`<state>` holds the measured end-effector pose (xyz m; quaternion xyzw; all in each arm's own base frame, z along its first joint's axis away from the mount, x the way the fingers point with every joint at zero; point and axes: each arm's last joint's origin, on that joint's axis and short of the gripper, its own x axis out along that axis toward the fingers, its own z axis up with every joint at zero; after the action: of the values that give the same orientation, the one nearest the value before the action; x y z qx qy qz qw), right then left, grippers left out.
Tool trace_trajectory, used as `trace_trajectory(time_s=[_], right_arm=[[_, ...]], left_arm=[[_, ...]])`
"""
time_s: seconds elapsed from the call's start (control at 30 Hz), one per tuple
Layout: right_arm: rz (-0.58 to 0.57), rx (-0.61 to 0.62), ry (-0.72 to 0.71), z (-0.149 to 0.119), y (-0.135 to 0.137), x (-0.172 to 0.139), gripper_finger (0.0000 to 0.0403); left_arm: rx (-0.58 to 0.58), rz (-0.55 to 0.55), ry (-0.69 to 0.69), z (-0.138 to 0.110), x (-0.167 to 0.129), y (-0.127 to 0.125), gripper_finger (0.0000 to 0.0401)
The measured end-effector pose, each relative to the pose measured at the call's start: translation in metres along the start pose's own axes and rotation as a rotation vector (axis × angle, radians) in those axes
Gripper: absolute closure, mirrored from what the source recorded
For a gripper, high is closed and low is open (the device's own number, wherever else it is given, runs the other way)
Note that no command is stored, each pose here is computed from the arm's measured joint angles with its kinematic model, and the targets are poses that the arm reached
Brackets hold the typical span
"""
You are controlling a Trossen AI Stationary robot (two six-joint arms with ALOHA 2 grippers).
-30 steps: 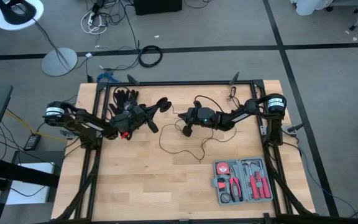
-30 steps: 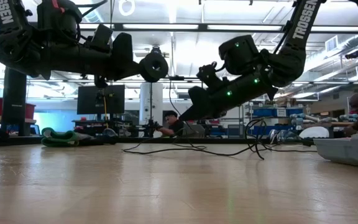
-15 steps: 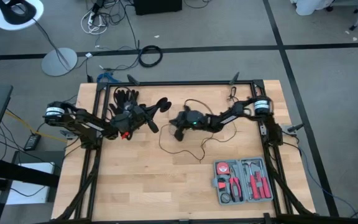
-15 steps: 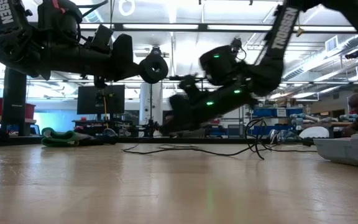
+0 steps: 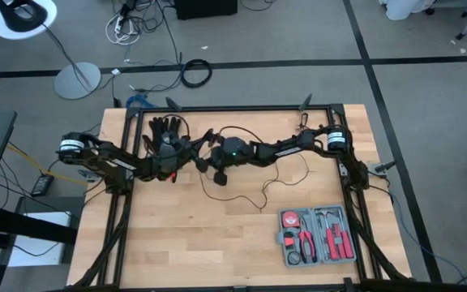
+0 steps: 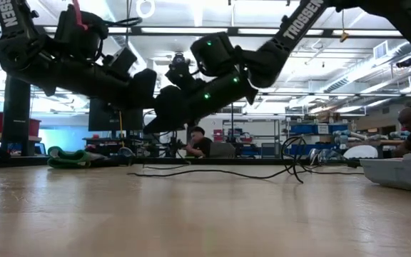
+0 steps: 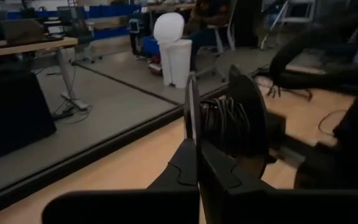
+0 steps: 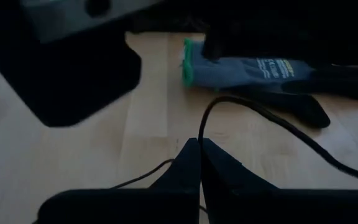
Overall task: Coil cords
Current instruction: Coil the black wire
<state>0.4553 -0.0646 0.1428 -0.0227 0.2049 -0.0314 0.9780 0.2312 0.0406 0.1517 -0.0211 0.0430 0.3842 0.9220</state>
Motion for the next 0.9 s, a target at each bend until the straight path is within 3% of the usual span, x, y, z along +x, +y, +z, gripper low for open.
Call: trace_trajectory(time_s=[0.2,0.33,0.9], right_arm=[[0.003,-0.009,0.036,0.005,-0.001,0.001,0.0403],[0.011,0.041,0.124,-0.003,0.000,0.001,0.0403],[0.094,0.098,0.250,-0.018,0.009,-0.005,0.0397]], left_arm=[[0.011,0.006,0.018,-0.002,0.000,0.000,0.0401],[-0.017,0.018,-0.021,0.002,-0.001,0.001,0.0401],[-0.009,0.053,-0.039,0.003,-0.002,0.002,0.0401]])
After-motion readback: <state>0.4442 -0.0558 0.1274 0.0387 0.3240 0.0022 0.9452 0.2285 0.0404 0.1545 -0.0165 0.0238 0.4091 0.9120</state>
